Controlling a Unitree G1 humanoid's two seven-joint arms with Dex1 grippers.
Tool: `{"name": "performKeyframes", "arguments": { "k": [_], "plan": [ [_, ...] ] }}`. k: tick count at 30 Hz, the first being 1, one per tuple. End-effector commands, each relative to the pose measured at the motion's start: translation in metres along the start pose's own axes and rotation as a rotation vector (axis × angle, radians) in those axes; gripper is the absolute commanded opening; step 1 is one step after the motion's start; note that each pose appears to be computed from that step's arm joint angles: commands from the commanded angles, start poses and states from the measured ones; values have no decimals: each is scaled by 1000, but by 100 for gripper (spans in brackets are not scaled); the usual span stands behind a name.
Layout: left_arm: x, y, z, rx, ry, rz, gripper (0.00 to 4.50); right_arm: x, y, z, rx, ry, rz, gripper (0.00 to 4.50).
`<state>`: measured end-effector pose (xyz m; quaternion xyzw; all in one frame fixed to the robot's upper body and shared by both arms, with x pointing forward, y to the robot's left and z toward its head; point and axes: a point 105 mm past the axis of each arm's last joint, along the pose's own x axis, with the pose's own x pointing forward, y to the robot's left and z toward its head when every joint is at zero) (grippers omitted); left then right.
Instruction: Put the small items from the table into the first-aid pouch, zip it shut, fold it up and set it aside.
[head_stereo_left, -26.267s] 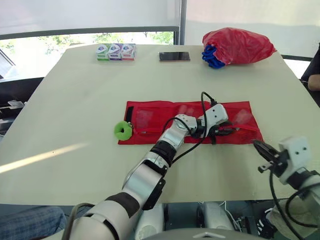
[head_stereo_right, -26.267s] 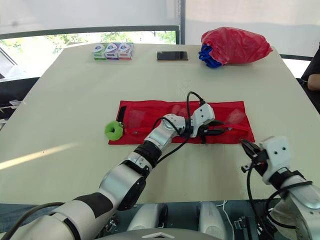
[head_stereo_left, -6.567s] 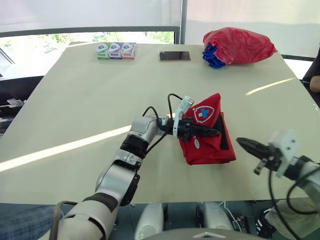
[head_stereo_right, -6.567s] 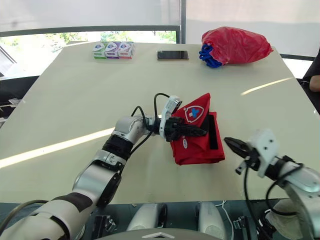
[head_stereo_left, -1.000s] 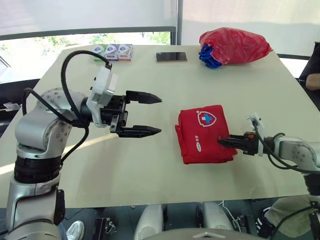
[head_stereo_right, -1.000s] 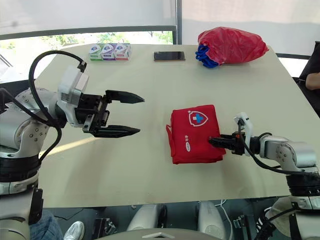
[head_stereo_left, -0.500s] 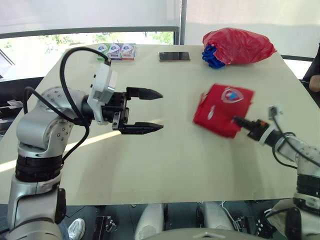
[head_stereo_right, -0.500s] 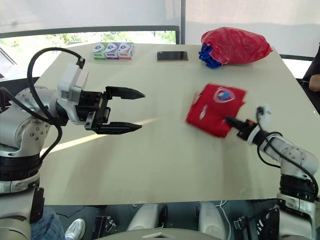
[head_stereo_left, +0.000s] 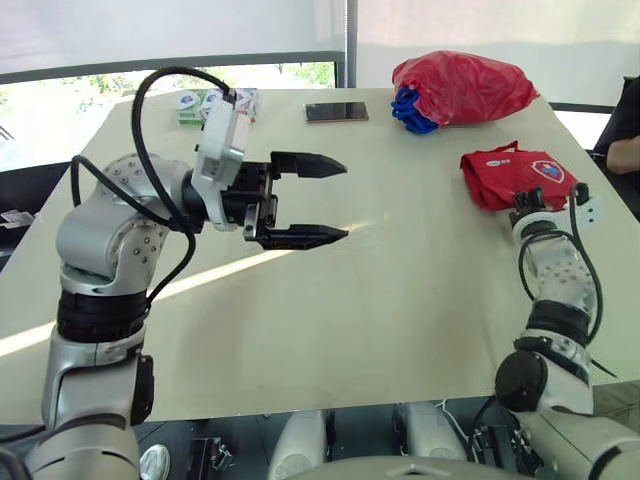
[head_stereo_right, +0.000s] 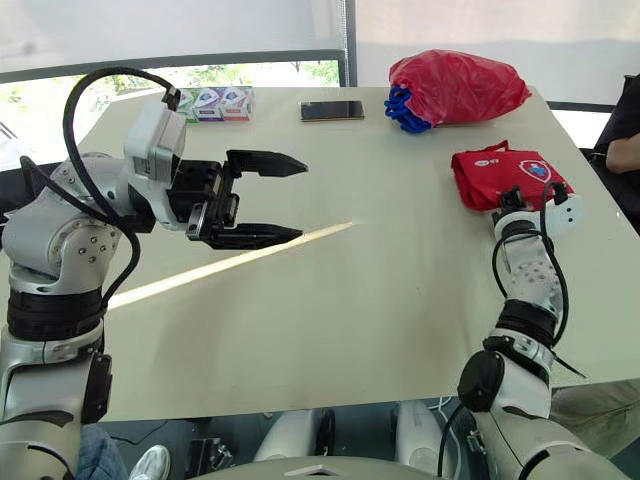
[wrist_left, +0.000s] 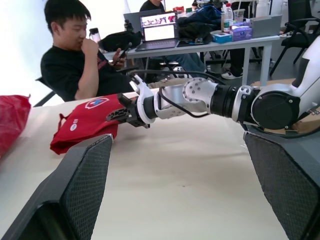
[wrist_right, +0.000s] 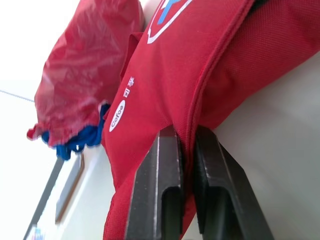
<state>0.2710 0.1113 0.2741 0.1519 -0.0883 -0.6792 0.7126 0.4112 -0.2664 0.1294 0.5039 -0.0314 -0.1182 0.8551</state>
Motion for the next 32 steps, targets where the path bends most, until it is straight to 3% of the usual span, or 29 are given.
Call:
{"name": "performKeyframes", "arguments": {
  "k": [1, 3, 6, 7, 14, 19, 26, 32],
  "plan": [
    [-3, 3, 5, 41, 2, 19, 450, -9, 7, 19, -45, -49, 69, 203],
    [-5, 5, 3, 39, 8, 44, 450, -23, 5, 21, -164, -9, 118, 312],
    [-8, 8, 0, 28, 13, 87, 450, -46, 1, 20, -407, 78, 200, 440],
    [-9, 9, -2, 22, 18, 103, 450, -55, -1, 19, -495, 105, 231, 449],
    [-25, 18, -27, -34, 100, 274, 450, -114, 3, 26, -968, 228, 536, 449],
    [-36, 20, -58, -122, 137, 450, 450, -153, 8, 25, -1153, 318, 803, 449],
    [-47, -18, -100, -259, 164, 551, 450, -181, -3, 36, -1194, 401, 932, 449],
    [-71, -55, -134, -301, 271, 592, 450, -193, -17, 44, -1190, 458, 970, 449]
  ]
}}
